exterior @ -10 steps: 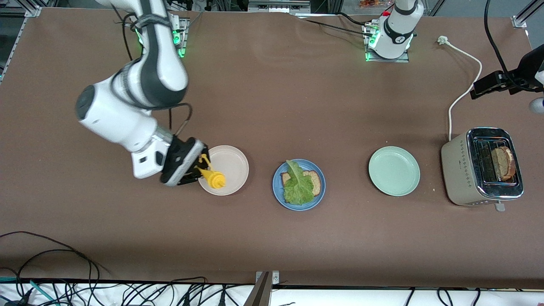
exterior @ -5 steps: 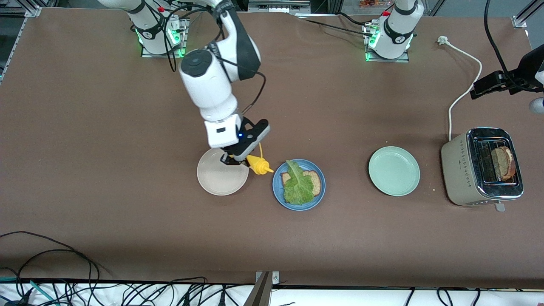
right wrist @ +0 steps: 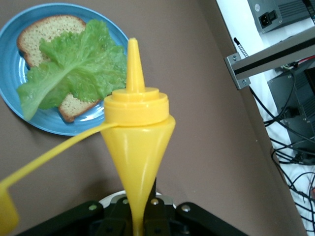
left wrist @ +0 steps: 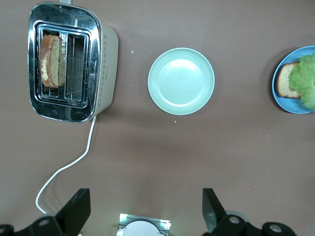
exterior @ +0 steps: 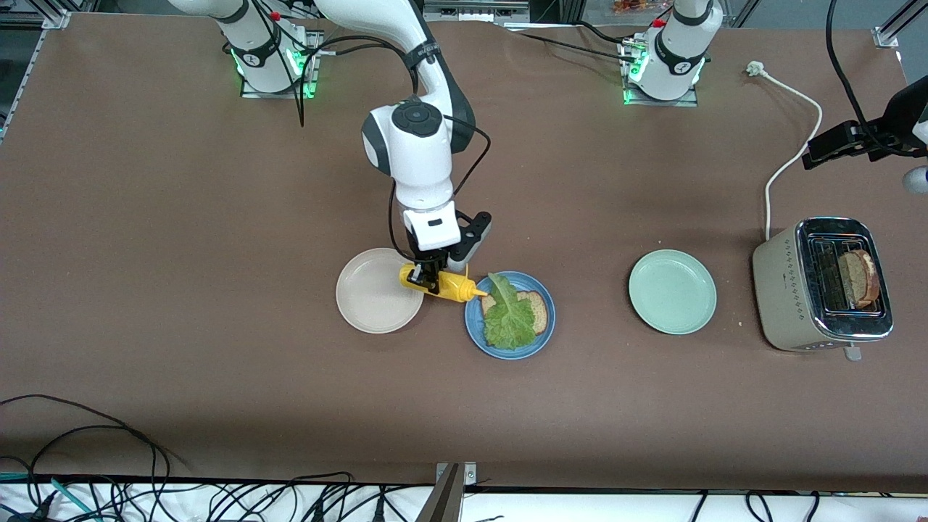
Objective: Make sandwich in blue plate with both arms
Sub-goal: 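Tilt the yellow bottle nozzle down over the lettuce with the right gripper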
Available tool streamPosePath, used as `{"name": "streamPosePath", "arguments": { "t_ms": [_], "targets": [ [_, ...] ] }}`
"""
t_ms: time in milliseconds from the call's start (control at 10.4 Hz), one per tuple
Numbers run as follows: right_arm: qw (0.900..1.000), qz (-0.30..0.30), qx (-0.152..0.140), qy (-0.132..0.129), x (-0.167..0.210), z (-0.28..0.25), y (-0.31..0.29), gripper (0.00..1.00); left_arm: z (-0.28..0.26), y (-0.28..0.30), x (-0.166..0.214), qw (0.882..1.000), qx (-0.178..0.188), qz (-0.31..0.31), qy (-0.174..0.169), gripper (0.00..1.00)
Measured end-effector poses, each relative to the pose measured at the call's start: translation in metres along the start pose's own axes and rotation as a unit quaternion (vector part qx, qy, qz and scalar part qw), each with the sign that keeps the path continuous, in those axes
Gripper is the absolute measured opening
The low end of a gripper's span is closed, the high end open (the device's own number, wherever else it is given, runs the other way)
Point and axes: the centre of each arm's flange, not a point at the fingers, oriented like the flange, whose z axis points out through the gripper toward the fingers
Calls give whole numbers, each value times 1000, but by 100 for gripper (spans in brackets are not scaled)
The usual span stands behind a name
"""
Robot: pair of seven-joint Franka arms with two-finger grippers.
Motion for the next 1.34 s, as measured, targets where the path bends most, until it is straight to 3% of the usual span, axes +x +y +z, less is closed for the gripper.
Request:
{"name": "streamPosePath", "arguments": {
  "t_ms": [671,1054,1341],
  "targets": [
    [990,-111,-84,15,-3,94,-76,4,0,-1,0,1000,0,-1,0,100],
    [976,-184,-115,-3,-4,102,-83,4,0,-1,0,1000,0,-1,0,100],
    [973,-197,-119,-13,-5,104,-83,4,0,-1,0,1000,0,-1,0,100]
  ]
}}
